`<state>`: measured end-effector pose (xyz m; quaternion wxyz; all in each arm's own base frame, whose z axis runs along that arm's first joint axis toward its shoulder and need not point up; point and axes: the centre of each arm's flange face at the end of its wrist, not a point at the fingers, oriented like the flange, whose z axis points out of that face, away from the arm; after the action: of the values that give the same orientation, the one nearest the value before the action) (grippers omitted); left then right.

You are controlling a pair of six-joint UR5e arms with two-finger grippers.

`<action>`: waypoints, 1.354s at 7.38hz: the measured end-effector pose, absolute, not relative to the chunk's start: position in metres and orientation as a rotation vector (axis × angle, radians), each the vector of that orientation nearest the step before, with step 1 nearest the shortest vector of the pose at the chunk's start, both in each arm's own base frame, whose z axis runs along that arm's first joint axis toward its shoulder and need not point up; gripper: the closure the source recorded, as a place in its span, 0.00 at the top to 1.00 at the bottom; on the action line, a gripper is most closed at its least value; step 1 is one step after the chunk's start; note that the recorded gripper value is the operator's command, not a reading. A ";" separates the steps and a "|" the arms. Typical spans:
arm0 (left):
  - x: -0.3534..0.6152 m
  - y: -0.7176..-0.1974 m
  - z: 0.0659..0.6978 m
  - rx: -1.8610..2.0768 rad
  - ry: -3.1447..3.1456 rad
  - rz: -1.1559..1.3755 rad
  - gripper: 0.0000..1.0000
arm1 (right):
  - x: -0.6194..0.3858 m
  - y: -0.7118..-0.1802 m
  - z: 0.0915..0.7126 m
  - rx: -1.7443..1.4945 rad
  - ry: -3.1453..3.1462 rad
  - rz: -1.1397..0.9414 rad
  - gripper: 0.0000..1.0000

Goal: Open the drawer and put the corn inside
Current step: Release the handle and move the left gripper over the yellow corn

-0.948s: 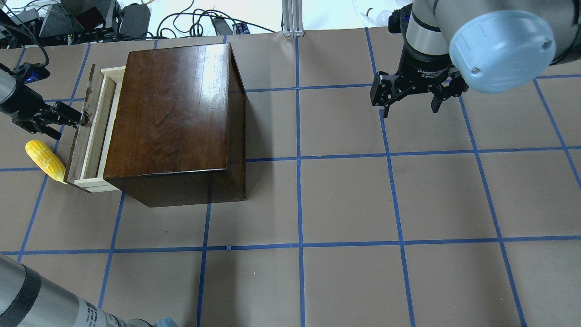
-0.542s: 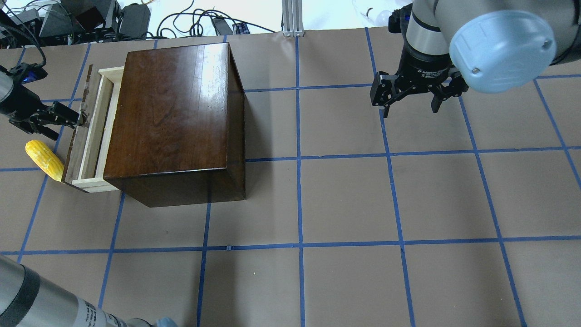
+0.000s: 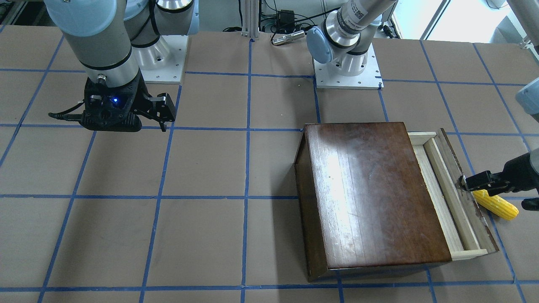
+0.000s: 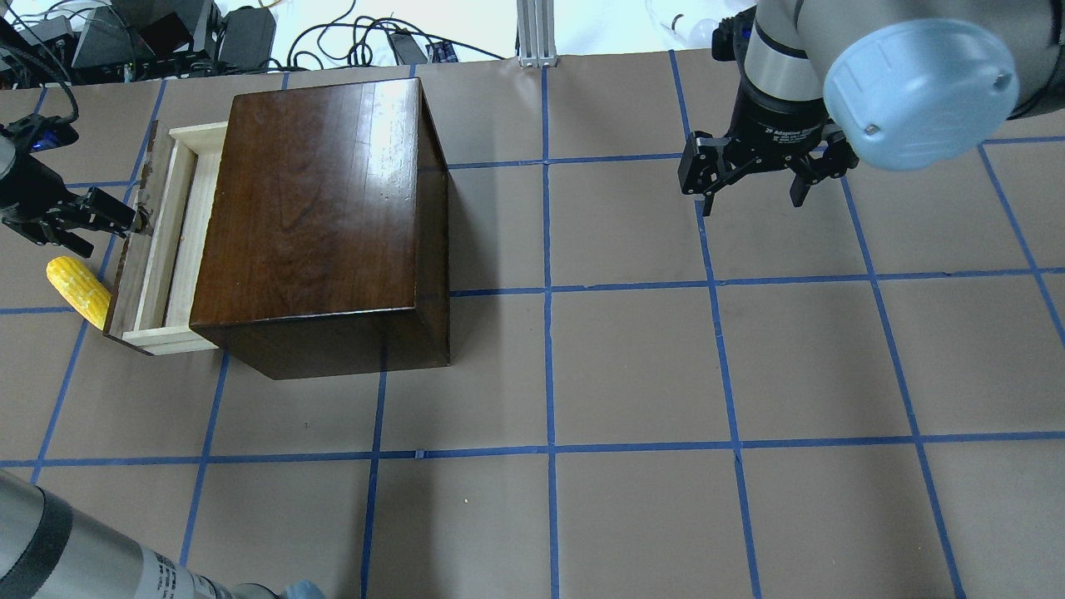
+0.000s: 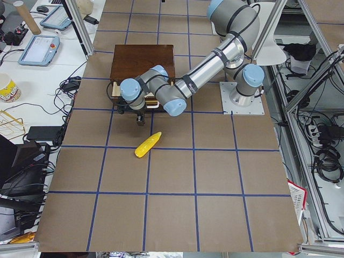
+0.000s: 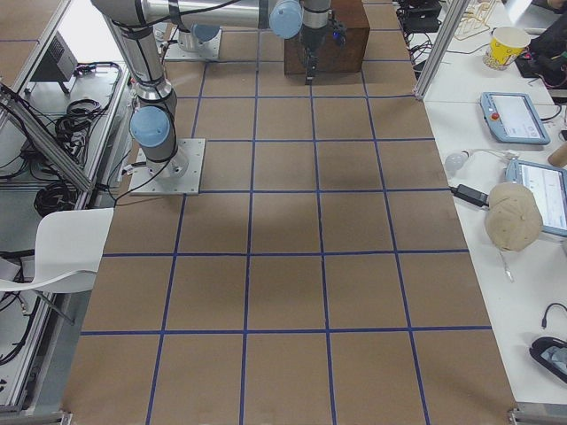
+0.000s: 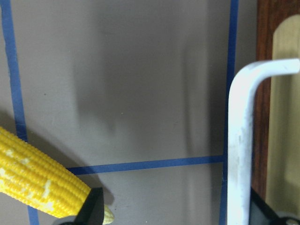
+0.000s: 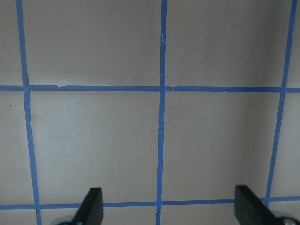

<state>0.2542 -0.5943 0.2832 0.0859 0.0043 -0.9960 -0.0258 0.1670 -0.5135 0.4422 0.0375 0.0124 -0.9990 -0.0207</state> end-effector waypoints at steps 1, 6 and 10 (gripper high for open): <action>0.261 -0.592 0.285 0.024 -2.974 -0.071 1.00 | 0.167 -0.513 0.442 0.038 -3.066 -0.063 1.00; 0.276 -0.596 0.302 0.030 -2.990 -0.046 1.00 | 0.167 -0.514 0.442 0.038 -3.066 -0.062 1.00; 0.296 -0.585 0.344 0.059 -3.072 -0.055 1.00 | 0.167 -0.513 0.442 0.038 -3.066 -0.064 1.00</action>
<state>0.2959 -0.5850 0.3445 0.0341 0.0190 -0.9991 -0.0180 0.1670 -0.5134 0.4422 0.0375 0.0124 -0.9990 -0.0207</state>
